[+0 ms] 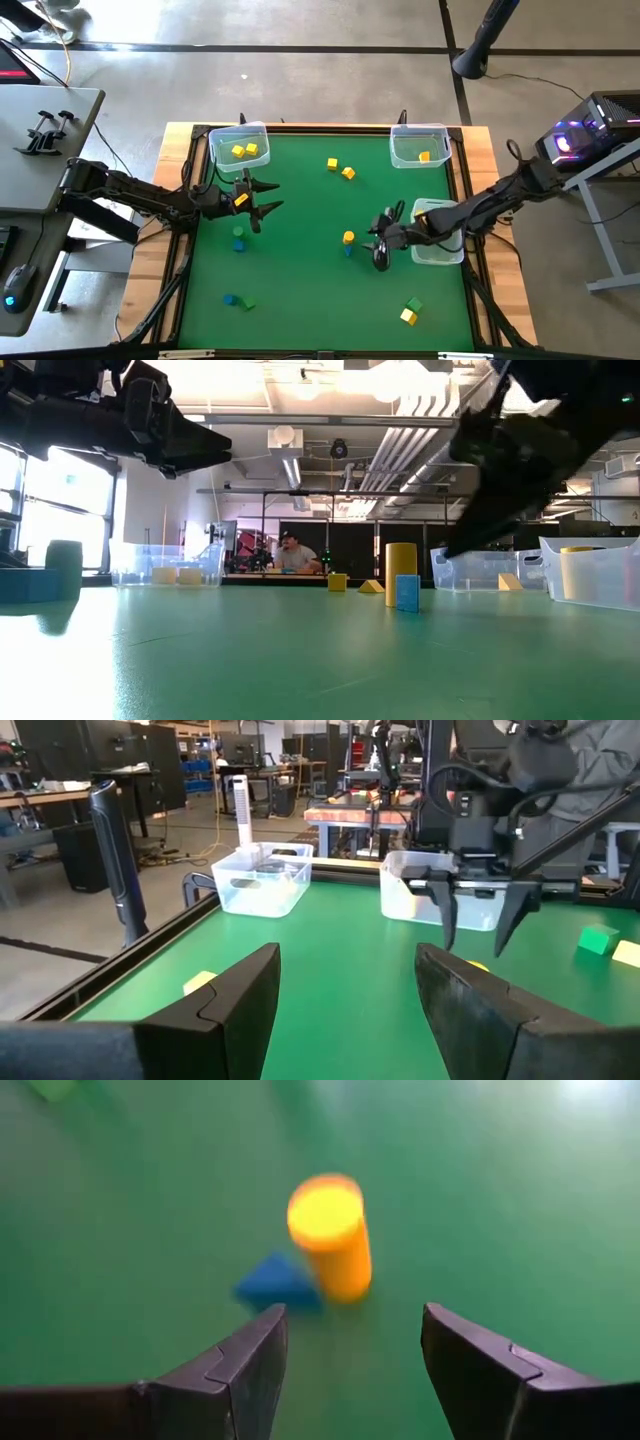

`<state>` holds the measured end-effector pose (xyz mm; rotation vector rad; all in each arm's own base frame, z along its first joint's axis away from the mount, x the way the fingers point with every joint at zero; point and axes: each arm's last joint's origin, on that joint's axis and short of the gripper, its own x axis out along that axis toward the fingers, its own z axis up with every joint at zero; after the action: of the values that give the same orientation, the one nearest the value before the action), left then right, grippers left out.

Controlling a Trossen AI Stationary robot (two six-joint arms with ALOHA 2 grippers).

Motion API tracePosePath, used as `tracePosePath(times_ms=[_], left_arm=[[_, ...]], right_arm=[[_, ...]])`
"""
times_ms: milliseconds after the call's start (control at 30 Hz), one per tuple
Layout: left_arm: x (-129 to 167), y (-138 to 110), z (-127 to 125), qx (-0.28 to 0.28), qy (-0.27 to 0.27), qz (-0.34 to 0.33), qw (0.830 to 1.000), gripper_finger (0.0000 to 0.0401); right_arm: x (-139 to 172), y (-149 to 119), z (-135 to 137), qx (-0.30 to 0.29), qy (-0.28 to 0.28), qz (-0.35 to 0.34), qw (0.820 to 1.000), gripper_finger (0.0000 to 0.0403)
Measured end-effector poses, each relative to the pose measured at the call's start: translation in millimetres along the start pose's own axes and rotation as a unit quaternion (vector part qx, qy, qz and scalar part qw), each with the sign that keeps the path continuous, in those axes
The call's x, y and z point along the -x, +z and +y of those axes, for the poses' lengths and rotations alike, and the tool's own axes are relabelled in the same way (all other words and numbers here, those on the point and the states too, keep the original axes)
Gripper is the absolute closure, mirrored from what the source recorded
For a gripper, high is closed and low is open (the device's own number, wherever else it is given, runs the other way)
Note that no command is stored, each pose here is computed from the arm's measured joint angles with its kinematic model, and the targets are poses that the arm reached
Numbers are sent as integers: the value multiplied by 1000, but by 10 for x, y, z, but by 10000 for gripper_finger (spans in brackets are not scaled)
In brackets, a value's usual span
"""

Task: Sort blocks by size
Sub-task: Put the blue triangular block into the top right transparent bin

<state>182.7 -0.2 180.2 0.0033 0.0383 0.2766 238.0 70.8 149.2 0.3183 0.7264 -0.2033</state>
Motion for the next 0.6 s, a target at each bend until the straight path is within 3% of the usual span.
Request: tracePosePath(times_ms=[133, 267, 433, 600], left_arm=[[0, 0, 1, 1, 0, 0, 1000, 183], [0, 1, 0, 2, 0, 0, 1000, 183], [0, 1, 0, 1, 0, 0, 1000, 183], [0, 1, 0, 1, 0, 0, 1000, 183]], right_arm=[[29, -145, 190, -10, 11, -4, 1000, 182], [-32, -274, 393, 3, 18, -50, 999, 182], [-215, -399, 539, 17, -20, -103, 994, 182], [-411, -448, 616, 24, -46, -90, 995, 182]])
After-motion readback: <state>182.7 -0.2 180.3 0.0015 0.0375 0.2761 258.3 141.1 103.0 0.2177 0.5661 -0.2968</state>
